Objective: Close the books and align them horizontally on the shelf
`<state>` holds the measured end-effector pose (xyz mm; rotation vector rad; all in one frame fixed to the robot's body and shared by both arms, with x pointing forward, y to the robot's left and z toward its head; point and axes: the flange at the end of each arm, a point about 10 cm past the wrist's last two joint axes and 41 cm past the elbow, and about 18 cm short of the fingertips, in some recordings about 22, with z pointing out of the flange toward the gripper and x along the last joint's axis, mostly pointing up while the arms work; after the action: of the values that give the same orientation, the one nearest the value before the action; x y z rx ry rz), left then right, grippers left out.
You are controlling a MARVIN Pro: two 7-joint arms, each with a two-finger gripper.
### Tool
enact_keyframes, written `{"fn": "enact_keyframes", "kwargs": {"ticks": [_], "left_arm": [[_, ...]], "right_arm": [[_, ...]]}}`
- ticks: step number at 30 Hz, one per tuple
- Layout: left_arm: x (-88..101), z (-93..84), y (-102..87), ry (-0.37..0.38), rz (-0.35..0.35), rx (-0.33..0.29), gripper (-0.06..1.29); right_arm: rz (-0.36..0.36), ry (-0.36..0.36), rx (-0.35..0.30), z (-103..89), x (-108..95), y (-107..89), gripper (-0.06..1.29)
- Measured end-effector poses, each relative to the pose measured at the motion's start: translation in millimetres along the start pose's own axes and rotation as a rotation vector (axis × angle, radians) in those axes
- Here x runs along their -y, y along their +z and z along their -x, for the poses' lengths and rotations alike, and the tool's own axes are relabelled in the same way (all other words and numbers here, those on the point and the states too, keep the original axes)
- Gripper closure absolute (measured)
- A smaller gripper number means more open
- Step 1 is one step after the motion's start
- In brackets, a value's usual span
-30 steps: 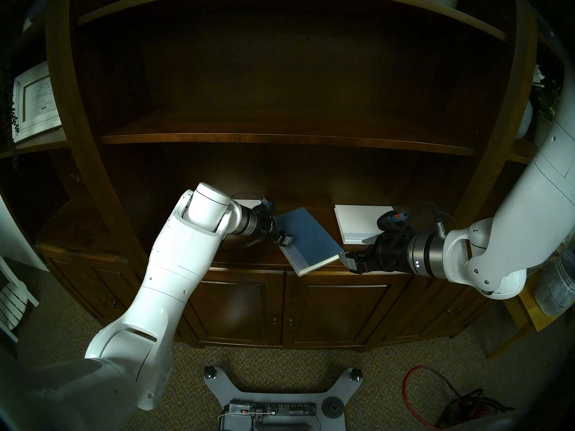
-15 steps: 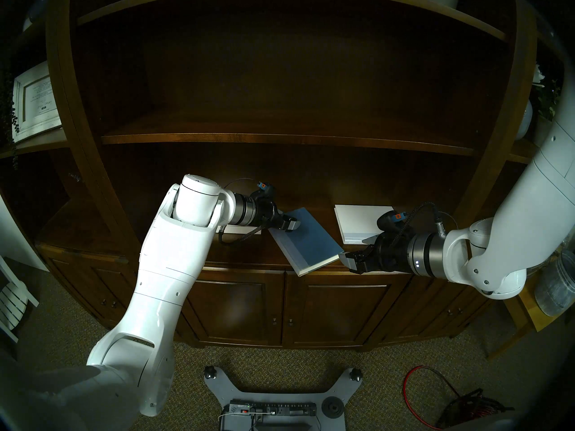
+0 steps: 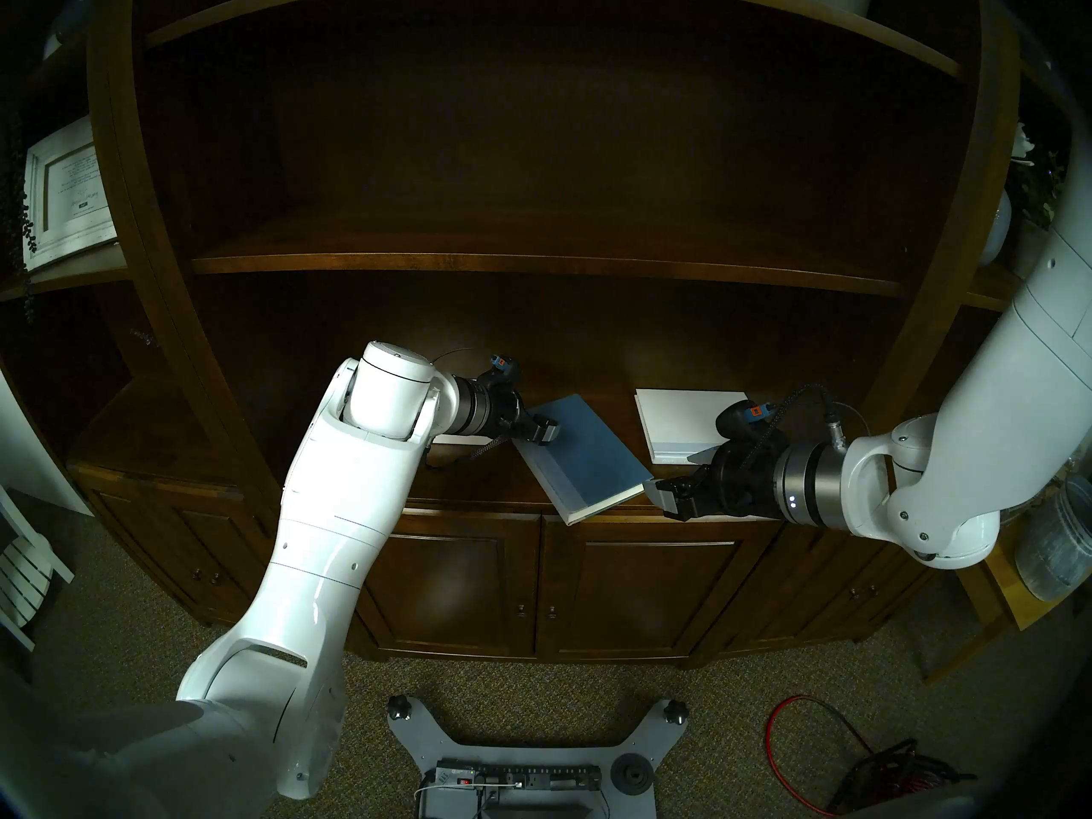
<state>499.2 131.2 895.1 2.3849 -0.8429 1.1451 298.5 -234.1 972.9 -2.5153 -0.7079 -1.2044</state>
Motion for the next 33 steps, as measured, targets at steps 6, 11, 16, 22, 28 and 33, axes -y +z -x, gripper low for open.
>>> {"fn": "enact_keyframes", "kwargs": {"ticks": [6,11,16,22,28,33], "left_arm": [[10.6,-7.6,6.2,-0.06,-0.023,-0.015,0.0],[18.8,-19.0,4.8,-0.106,-0.043,-0.045,0.0],[26.1,-29.1,3.7,-0.148,-0.067,-0.07,0.0],[31.7,-29.9,15.0,-0.182,-0.1,-0.052,0.0],[34.1,-31.1,28.4,-0.195,-0.139,-0.017,0.0],[35.7,-33.3,36.1,-0.196,-0.165,0.005,0.0]], "right_arm": [[0.0,0.0,0.0,-0.1,0,0.1,-0.01],[0.0,0.0,0.0,-0.2,0,0.3,-0.01],[0.0,0.0,-0.001,-0.2,0,0.4,-0.01],[0.0,0.0,-0.001,-0.3,0,0.5,-0.01],[0.001,0.0,-0.001,-0.3,0,0.5,-0.01],[0.001,0.0,-0.001,-0.4,0,0.5,-0.01]]}}
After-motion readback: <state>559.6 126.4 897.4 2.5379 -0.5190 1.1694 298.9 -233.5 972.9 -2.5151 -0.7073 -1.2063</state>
